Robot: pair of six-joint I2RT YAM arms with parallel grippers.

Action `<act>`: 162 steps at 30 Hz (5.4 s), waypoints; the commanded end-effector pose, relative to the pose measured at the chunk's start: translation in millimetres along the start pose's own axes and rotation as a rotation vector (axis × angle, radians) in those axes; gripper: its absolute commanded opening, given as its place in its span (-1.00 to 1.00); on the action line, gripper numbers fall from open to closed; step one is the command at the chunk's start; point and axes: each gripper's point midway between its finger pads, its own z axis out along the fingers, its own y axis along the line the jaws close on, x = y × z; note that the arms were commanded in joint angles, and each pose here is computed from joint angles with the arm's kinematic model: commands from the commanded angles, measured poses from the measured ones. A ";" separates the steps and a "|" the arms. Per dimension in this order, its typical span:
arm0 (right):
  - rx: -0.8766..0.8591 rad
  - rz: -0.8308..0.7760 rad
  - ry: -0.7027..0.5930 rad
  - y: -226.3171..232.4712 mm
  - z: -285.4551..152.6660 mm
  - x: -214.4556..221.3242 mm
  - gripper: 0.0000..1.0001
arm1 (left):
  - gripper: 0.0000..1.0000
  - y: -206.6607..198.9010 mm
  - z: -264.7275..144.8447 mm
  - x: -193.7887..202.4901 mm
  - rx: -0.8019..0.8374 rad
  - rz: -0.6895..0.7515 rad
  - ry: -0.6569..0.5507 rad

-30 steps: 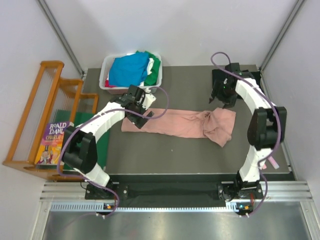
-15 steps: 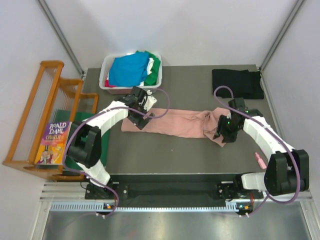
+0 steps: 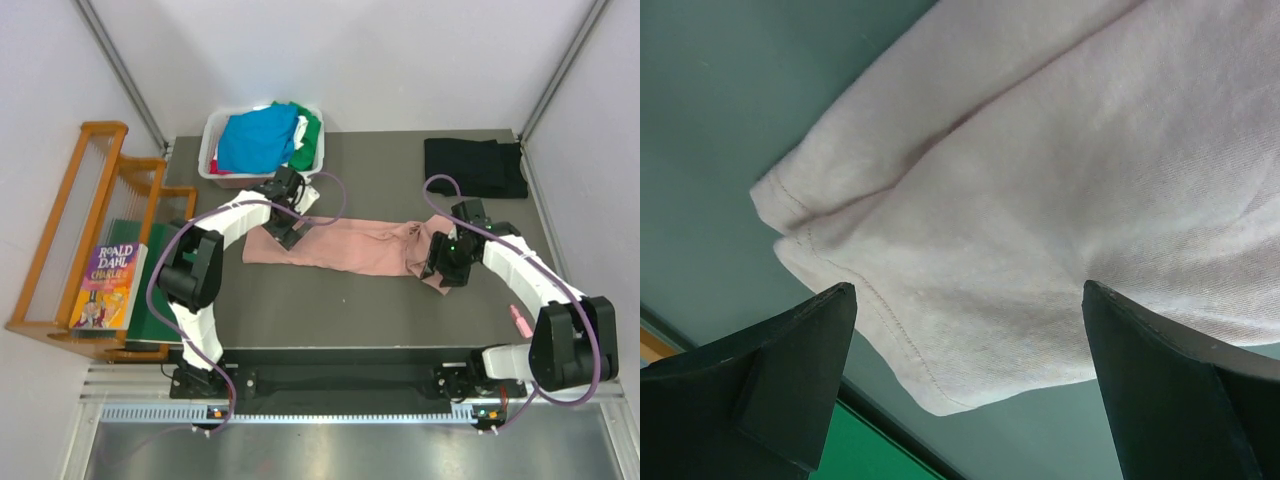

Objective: Fold and stack the t-shirts
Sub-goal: Fold the tshirt

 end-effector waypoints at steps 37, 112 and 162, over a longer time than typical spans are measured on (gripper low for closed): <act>0.205 0.078 -0.251 -27.4 -2.3 -104.6 0.06 | 0.98 25.2 -18.3 23.4 -0.003 -0.068 -0.052; -0.130 0.020 -0.179 65.8 -12.1 -63.5 0.13 | 0.98 19.7 -27.1 20.1 0.031 -0.075 -0.073; 0.318 0.162 -0.129 -73.3 21.8 -32.6 -0.08 | 0.98 36.0 -4.1 29.8 -0.034 -0.144 -0.071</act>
